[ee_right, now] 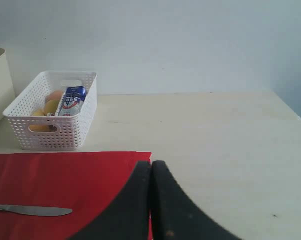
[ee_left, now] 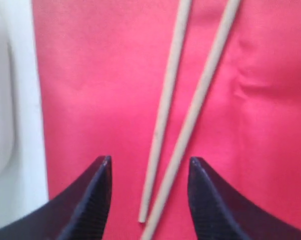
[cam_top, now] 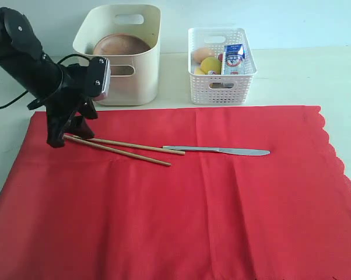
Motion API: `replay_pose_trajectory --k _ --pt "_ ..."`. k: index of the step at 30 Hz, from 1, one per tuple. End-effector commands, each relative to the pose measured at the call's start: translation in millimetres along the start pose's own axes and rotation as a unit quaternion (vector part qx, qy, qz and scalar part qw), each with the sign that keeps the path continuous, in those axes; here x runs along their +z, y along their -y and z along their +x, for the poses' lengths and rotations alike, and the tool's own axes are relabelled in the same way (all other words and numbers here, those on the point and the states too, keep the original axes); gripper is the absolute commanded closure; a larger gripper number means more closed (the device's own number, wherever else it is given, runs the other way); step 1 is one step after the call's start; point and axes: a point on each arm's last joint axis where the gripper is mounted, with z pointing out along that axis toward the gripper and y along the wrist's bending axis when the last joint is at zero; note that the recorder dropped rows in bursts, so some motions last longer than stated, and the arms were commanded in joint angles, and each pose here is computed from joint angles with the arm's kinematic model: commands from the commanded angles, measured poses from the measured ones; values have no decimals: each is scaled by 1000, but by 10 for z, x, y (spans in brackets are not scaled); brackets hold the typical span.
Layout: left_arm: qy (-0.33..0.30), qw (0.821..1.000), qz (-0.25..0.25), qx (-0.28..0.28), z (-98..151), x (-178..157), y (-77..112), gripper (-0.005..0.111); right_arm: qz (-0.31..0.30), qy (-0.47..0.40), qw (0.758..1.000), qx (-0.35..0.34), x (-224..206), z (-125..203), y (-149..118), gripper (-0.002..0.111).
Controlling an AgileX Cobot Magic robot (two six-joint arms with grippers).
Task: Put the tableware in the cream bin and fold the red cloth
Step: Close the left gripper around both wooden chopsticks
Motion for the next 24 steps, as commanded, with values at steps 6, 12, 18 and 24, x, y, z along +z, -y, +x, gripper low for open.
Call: replay_pose_trajectory --k 6,12,18,24 --pt "13 997 71 41 -73 72 -46 60 1 7 1000 0 4 -13 1 108" --pt "15 996 76 39 -66 114 -37 49 1 7 1000 0 4 -13 1 108" --pt "10 996 85 38 -34 213 -25 49 1 7 1000 0 4 -13 1 108" --pt "4 995 92 40 -5 290 -14 49 1 7 1000 0 4 -13 1 108"
